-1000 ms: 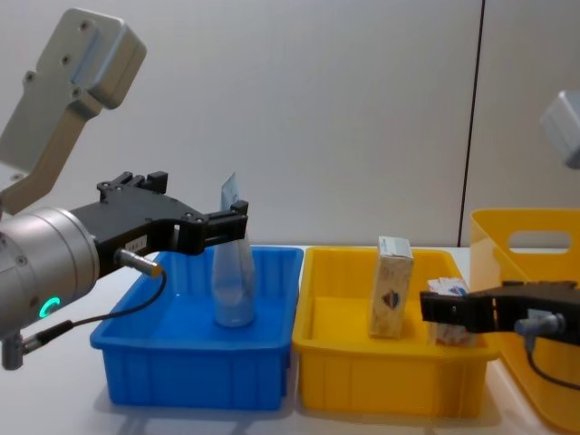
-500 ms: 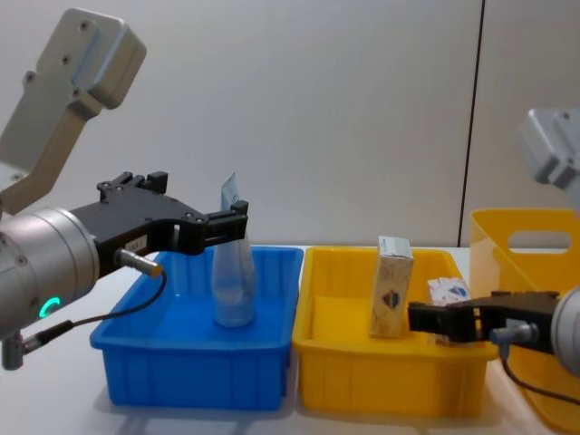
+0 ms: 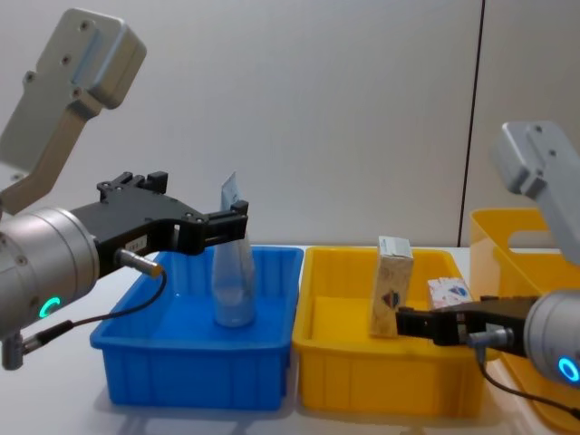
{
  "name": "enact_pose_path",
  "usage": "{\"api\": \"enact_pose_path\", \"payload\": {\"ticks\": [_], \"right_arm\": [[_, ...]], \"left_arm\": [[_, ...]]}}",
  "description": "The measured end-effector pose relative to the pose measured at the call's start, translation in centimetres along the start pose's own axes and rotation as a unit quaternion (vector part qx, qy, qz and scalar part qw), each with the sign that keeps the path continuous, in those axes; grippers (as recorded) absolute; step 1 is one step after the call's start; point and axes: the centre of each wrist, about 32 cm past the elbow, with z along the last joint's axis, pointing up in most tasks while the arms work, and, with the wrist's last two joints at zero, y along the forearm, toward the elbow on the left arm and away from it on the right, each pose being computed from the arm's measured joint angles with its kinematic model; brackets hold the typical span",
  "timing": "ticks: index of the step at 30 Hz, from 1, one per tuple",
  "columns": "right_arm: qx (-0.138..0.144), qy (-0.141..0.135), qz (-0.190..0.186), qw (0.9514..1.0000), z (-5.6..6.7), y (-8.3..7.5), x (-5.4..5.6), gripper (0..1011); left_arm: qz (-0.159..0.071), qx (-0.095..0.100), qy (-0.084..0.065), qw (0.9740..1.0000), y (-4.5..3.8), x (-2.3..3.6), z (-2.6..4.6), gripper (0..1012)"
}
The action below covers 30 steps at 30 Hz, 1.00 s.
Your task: Bimanual collaborative sorting of washing and personal care products
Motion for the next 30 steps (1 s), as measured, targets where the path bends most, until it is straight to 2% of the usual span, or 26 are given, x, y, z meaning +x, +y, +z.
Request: {"api": "enact_pose_path", "payload": {"ticks": [18, 23, 30], "right_arm": [[0.002, -0.009, -0.035, 0.9994, -0.3, 1.5, -0.9, 996], [0.003, -0.01, -0.04, 0.9991, -0.3, 1.7, -1.0, 907], [0.002, -0.011, -0.045, 0.9989, -0.4, 1.9, -1.1, 702]], "left_arm": [[0.0, 0.0, 0.0, 1.0, 0.0, 0.0, 0.0, 1001], [0.0, 0.0, 0.0, 1.0, 0.0, 0.0, 0.0, 1002], [0.0, 0.0, 0.0, 1.0, 0.0, 0.0, 0.0, 1001]]}}
